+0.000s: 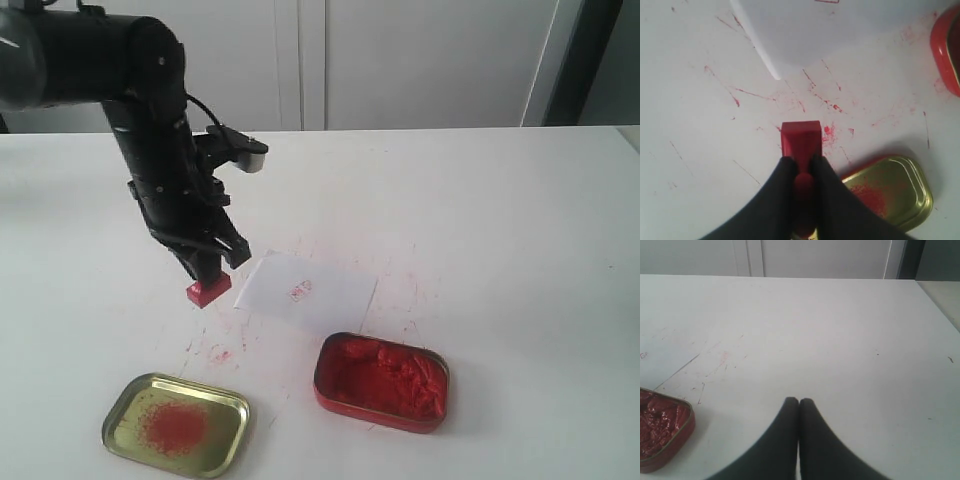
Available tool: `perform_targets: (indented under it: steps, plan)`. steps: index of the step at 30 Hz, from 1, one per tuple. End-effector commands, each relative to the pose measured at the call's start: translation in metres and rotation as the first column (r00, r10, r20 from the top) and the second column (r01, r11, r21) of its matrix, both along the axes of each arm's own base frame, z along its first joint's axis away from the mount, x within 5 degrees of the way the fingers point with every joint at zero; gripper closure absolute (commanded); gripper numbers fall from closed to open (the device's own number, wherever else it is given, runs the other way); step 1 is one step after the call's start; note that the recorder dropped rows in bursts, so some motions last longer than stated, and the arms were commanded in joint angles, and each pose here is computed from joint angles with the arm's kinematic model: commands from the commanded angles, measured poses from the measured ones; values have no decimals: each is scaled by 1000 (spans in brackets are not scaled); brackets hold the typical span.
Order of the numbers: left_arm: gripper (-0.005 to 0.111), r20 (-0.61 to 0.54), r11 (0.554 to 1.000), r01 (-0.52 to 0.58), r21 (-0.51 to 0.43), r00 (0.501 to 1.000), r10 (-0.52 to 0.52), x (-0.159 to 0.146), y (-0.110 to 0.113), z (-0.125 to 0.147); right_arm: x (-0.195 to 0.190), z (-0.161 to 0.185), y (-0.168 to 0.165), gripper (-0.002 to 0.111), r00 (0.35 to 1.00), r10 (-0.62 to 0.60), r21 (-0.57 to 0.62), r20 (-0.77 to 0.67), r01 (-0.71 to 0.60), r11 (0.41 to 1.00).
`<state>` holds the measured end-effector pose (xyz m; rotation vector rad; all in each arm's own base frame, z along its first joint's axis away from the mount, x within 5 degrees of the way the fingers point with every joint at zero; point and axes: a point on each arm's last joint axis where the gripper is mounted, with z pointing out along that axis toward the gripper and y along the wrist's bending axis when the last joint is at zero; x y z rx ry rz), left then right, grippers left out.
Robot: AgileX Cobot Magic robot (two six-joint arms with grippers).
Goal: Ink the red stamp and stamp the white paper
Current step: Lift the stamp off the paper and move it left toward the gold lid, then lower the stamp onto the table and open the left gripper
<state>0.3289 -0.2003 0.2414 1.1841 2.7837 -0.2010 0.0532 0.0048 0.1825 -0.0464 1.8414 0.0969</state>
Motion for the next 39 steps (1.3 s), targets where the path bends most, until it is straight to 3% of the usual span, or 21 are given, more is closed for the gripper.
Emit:
perform_targets:
  steps: [1,7,16,19,26,39]
  plan:
    - [107,-43,995,-15,-97,999,11,-7,17,1,0,0,0,108,1000,-3,-2,16,3,1000]
    - [107,-124,968,-49,-247,992,19,-6,35,-9,0,0,0,108,1000,-3,-2,16,3,1000]
    - [107,-179,904,-167,-393,978,102,1,74,-29,0,0,0,108,1000,-3,-2,16,3,1000]
    - [107,-192,884,-230,-407,968,163,3,86,-40,0,0,0,108,1000,-3,-2,16,3,1000]
    - [107,-258,830,-302,-469,946,198,6,101,-61,0,0,0,108,1000,-3,-2,16,3,1000]
    - [107,-307,809,-362,-464,922,236,11,106,-88,0,0,0,108,1000,-3,-2,16,3,1000]
